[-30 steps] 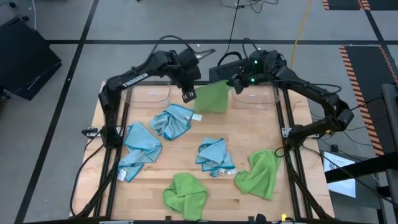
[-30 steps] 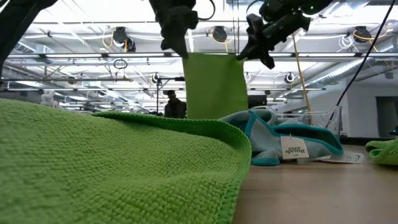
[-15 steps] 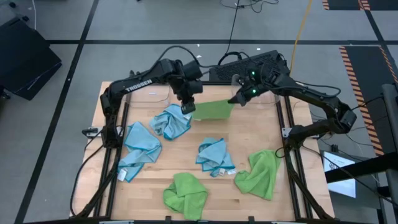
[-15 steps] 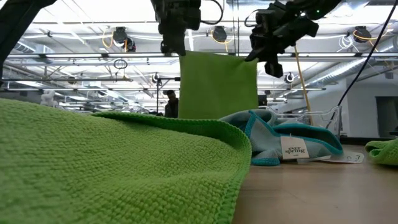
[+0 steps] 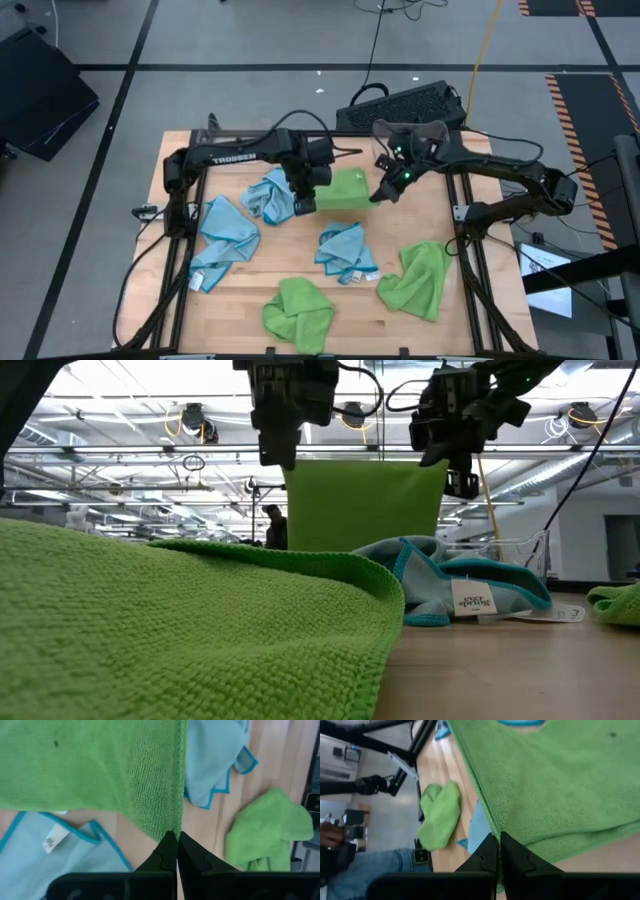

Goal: Sort microfiber towel by color & place in baskets
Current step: Fold the top green towel

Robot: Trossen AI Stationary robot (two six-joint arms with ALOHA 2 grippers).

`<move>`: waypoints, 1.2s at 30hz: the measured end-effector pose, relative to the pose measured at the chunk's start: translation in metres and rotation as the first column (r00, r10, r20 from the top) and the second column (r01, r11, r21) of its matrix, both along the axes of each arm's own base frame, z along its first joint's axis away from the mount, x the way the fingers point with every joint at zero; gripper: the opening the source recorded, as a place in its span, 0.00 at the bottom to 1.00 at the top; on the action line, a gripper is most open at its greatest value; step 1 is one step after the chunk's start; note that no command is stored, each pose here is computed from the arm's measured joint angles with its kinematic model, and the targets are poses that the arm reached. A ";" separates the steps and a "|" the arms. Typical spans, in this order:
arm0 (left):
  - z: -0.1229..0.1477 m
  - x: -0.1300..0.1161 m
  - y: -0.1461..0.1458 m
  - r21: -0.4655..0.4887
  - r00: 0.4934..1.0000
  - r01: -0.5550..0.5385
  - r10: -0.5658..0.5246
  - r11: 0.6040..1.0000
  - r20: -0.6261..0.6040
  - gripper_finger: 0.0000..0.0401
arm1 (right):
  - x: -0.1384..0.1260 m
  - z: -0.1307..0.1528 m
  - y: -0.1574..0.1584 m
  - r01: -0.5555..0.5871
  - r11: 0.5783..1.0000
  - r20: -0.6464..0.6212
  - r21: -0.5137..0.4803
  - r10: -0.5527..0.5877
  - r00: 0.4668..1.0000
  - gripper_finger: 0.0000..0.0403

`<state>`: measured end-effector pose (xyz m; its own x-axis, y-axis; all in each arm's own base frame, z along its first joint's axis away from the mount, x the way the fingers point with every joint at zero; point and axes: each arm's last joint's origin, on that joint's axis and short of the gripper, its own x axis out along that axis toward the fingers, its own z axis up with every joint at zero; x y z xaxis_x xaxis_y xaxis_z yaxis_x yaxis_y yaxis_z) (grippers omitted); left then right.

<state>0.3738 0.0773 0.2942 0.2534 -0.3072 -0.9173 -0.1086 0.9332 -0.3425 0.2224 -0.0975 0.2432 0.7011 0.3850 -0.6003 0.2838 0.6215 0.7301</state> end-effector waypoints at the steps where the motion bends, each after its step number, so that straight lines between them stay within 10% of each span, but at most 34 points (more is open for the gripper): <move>1: 0.000 0.001 -0.002 -0.002 1.000 0.003 -0.003 1.000 0.003 0.00 | 0.000 -0.001 0.002 -0.004 1.000 -0.005 0.005 0.004 1.000 0.00; 36: -0.057 -0.002 0.052 0.342 0.995 -0.098 0.094 0.935 0.028 0.01 | 0.016 -0.037 -0.025 0.087 0.897 -0.120 -0.432 -0.153 0.981 0.01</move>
